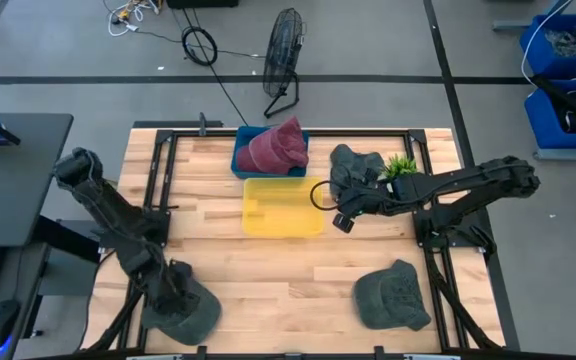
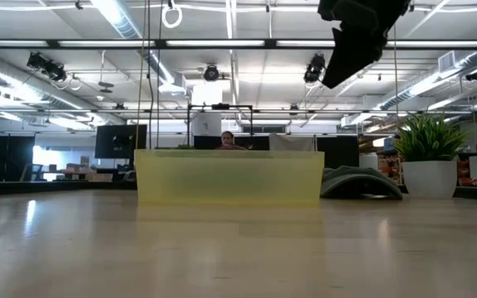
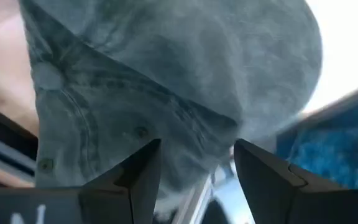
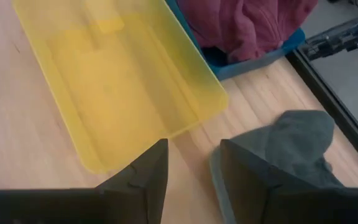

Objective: Pick & Place hat
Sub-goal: Put the left grey cap into the yellow bin

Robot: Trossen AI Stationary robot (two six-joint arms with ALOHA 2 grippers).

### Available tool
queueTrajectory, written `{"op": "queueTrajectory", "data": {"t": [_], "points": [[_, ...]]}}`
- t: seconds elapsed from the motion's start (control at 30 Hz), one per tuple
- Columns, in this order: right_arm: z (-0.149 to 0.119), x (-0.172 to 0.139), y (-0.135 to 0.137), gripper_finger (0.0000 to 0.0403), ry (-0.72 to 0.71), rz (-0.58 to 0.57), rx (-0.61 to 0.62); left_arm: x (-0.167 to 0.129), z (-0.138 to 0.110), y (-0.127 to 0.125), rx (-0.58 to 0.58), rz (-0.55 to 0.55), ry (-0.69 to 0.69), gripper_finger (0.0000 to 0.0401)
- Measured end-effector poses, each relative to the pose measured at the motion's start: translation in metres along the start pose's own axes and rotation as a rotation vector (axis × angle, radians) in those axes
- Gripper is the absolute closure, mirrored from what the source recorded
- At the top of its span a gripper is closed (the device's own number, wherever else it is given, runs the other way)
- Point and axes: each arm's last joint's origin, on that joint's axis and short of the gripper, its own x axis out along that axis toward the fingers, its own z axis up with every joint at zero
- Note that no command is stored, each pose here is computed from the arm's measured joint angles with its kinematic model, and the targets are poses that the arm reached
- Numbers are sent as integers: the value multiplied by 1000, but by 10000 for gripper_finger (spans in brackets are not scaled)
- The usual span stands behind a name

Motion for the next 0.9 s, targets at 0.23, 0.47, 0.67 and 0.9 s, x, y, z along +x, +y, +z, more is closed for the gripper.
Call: {"op": "queueTrajectory", "data": {"t": [0.23,0.47,0.67,0.9], "points": [[6,0,2,254,-60,24,-34,30,-9,7,-46,56,-99,197],[11,0,3,254,-108,21,-34,44,-5,5,80,99,-107,197],[12,0,4,254,-117,20,-46,45,-4,6,226,108,-107,217],[12,0,4,254,-121,21,-56,45,-2,0,298,71,-88,357]]}}
